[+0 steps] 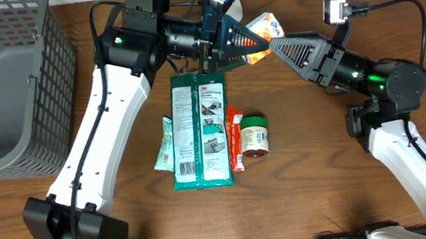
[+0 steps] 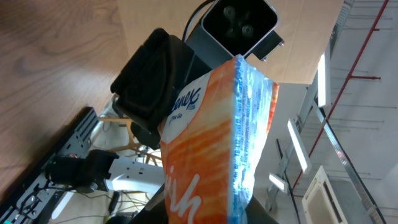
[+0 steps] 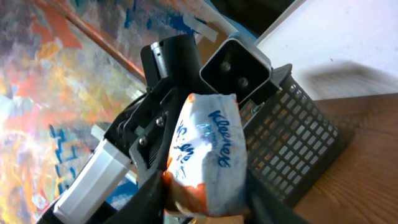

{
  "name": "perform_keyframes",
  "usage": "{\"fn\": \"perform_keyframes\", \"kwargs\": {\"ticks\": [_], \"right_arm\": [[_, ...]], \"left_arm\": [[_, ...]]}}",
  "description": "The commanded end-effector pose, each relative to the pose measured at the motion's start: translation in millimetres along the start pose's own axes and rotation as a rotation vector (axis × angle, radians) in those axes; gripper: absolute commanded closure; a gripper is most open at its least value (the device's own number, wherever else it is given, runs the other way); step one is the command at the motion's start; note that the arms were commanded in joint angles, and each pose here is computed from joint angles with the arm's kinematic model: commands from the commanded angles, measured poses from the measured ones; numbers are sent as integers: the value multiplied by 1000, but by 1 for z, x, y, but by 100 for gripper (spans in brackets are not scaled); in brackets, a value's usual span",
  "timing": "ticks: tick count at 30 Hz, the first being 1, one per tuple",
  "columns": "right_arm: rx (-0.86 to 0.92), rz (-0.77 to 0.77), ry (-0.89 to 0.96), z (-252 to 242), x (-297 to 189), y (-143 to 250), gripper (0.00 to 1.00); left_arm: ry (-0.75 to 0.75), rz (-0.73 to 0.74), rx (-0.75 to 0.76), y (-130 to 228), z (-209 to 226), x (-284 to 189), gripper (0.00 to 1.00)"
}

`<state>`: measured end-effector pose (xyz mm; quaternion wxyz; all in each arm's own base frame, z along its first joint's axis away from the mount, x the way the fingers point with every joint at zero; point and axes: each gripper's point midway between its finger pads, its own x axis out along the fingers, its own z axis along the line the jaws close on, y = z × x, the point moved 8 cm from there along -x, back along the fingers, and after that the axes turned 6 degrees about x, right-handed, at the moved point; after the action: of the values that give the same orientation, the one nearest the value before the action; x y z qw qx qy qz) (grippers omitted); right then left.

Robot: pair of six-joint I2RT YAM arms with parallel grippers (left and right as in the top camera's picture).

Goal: Scan the item barcode
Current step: 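Grasp the orange tissue pack with the right gripper from the left gripper, then carry the tissue pack right with the right gripper, retract left gripper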

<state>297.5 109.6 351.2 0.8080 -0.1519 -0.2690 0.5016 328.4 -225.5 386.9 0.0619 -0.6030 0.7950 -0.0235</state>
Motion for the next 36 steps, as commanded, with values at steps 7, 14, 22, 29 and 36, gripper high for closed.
{"fn": "perform_keyframes", "kwargs": {"ticks": [7,14,22,29,36], "right_arm": [[-99,-12,18,-4,2,-1,74],[-77,10,111,-25,0,3,74],[-13,44,184,-40,-19,-3,89],[103,170,246,-61,-34,14,99],[262,166,606,-114,-65,51,96]], "left_arm": [[-30,-54,103,-2,-13,0,55],[-90,-135,383,-14,-13,-5,33],[-349,-324,445,-31,13,-29,31],[-670,-363,316,-22,53,-47,31],[-926,-356,219,-9,78,-63,31]]}}
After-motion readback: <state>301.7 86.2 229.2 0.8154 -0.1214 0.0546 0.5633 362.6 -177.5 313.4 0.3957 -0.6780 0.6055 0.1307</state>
